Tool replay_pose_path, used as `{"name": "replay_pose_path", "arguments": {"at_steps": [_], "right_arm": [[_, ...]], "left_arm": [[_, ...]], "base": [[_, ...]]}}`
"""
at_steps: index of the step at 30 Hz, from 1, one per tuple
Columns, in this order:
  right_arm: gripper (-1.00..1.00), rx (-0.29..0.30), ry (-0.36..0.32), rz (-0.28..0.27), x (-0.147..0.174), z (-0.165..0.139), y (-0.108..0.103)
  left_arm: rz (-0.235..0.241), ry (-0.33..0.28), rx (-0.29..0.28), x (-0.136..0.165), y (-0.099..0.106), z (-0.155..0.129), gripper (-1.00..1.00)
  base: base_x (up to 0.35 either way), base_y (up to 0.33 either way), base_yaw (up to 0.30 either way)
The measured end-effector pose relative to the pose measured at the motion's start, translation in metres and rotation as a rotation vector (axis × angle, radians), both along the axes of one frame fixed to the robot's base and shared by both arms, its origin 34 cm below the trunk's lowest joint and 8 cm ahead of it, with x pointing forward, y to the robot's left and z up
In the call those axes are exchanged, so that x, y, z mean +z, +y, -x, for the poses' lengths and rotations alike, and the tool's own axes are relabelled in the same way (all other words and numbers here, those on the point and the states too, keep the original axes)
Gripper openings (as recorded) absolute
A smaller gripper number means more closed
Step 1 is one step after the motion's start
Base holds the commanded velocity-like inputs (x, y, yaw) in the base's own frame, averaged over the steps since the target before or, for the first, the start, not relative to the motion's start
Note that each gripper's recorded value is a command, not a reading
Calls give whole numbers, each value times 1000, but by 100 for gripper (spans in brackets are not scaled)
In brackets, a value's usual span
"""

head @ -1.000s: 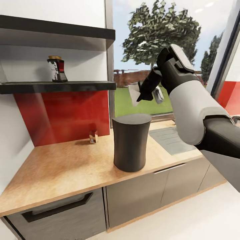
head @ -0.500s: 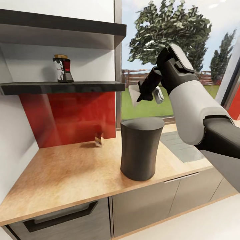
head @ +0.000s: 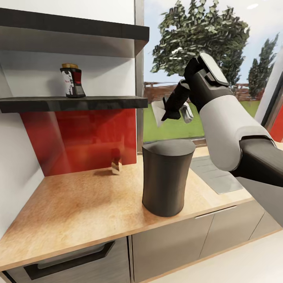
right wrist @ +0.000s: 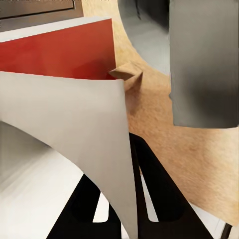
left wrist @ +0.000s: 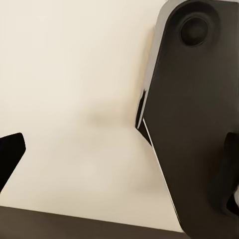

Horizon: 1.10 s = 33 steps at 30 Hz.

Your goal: Set up a coffee station on the kitchen countertop: keep the coffee maker on the countertop, move the bottle of coffee from the kitchen shelf to the counter next to the coffee maker, place a paper coffee filter on top of the coffee maker, put the saucer next to the coffee maker with the coffee cup on the saucer, and place the electric kettle next to the coffee maker.

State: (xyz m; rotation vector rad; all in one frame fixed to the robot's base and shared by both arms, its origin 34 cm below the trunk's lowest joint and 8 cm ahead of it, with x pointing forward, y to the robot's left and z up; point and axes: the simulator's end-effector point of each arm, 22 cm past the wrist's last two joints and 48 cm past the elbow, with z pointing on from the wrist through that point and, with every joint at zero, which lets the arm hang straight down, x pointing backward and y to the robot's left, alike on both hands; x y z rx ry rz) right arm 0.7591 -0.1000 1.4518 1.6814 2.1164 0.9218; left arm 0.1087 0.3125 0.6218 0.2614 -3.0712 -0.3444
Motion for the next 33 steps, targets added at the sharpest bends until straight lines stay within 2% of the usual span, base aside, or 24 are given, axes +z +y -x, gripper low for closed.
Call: {"name": "replay_pose_path", "arguments": {"at_steps": [7, 15, 26, 33], "right_arm": [[-100, -1, 7, 2, -4, -1, 0], [-100, -8, 91, 18, -35, 0, -6], [-100, -10, 103, 23, -39, 0, -7], [-100, -8, 134, 28, -49, 1, -6]], "left_arm": [[0, 1, 0, 0, 0, 1, 100], [2, -2, 0, 0, 0, 0, 100], [-1, -4, 0, 0, 3, -1, 100], [-5, -6, 0, 0, 5, -1, 100]], "base": [[42, 0, 0], [2, 0, 0], [54, 0, 0], [52, 0, 0]]}}
